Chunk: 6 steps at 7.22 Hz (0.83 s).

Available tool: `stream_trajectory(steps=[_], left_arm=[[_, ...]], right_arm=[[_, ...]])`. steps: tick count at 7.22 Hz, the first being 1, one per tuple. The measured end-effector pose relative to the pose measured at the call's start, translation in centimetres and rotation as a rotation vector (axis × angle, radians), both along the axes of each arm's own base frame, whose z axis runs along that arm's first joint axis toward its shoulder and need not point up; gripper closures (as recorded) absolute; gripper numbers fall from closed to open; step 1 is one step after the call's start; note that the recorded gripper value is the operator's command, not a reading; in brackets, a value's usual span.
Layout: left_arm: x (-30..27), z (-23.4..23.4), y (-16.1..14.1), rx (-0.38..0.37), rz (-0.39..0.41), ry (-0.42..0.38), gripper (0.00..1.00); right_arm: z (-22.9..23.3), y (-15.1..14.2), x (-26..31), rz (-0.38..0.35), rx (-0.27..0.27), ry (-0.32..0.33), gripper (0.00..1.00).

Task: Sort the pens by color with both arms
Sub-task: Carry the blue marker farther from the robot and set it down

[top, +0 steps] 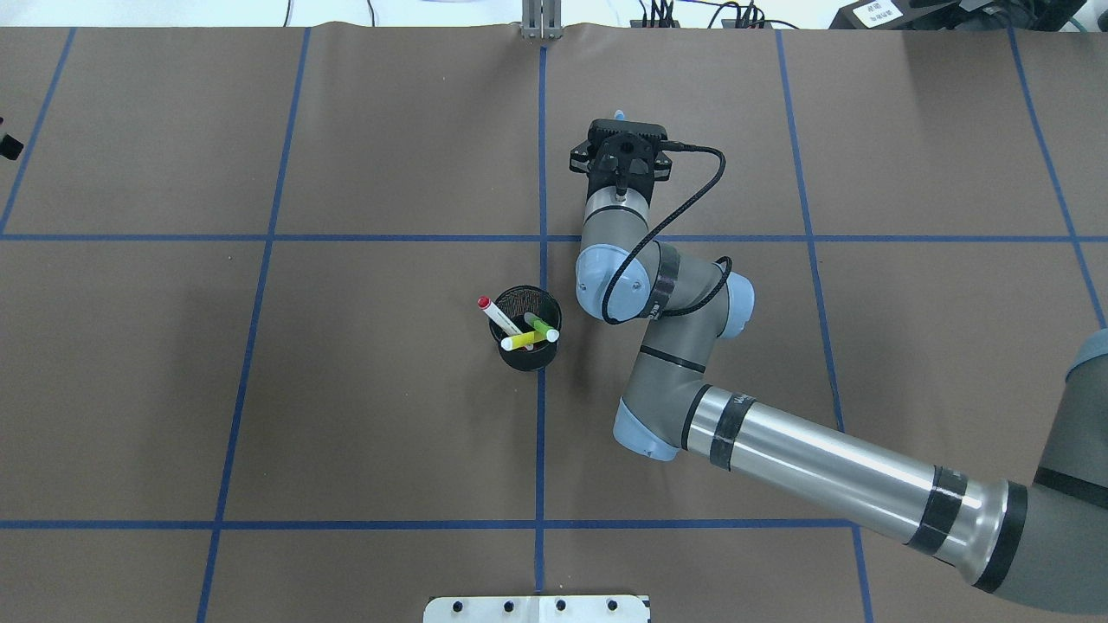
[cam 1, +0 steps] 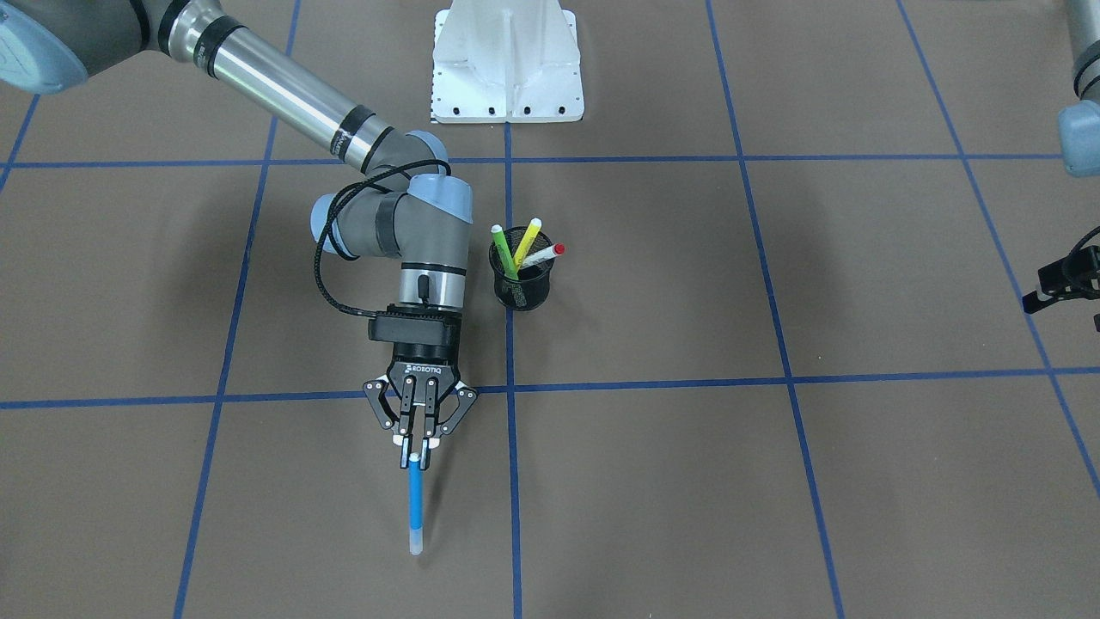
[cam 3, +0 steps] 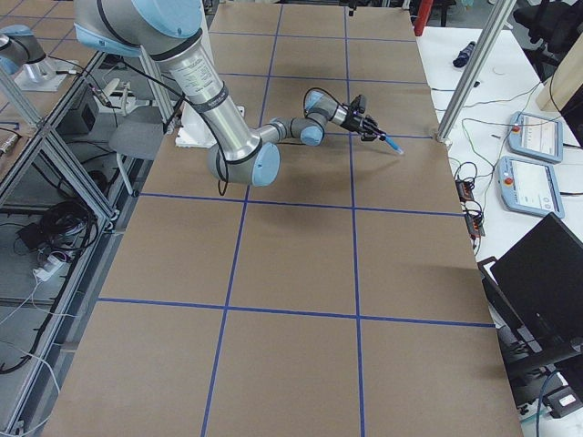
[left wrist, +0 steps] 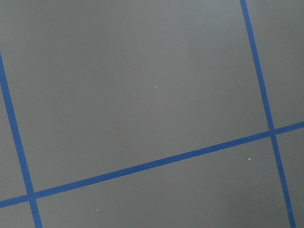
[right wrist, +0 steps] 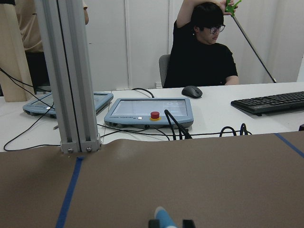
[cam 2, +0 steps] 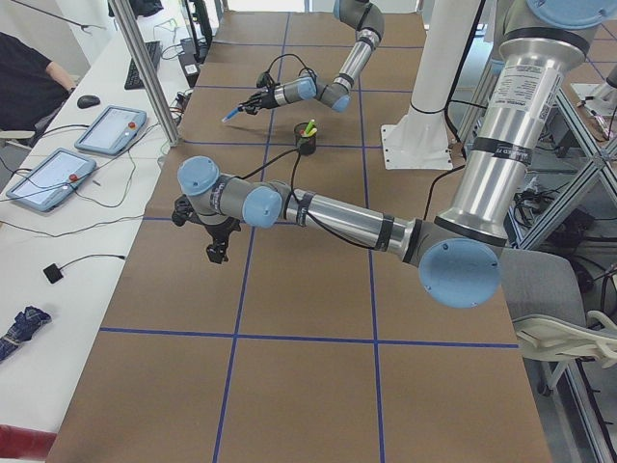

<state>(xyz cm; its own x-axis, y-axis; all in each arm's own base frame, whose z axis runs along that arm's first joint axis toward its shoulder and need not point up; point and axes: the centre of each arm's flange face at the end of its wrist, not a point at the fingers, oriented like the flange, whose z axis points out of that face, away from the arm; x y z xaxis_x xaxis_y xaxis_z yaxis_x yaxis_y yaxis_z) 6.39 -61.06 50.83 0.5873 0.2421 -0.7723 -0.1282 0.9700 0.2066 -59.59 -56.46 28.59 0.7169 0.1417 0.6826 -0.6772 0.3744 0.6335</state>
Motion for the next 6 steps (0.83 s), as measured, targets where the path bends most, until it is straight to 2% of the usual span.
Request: stream_trajectory(steps=[1, 2, 3, 6], left_arm=[[0.0, 0.0, 0.0, -0.002, 0.000, 0.000, 0.00], [0.0, 0.2, -0.1, -0.004, 0.000, -0.002, 0.00], [0.0, 0.3, 0.0, -0.006, 0.000, -0.002, 0.00], [0.0, 0.3, 0.0, -0.006, 0.000, -0.003, 0.00]], right_arm=[[0.2, -0.1, -0.2, 0.000, -0.003, 0.007, 1.00], [0.3, -0.2, -0.3, 0.001, -0.004, 0.012, 0.46], [0.1, -0.3, -0.4, 0.002, -0.003, 0.011, 0.01], [-2.1, -0.4, -0.7, -0.011, 0.012, -0.032, 0.00]])
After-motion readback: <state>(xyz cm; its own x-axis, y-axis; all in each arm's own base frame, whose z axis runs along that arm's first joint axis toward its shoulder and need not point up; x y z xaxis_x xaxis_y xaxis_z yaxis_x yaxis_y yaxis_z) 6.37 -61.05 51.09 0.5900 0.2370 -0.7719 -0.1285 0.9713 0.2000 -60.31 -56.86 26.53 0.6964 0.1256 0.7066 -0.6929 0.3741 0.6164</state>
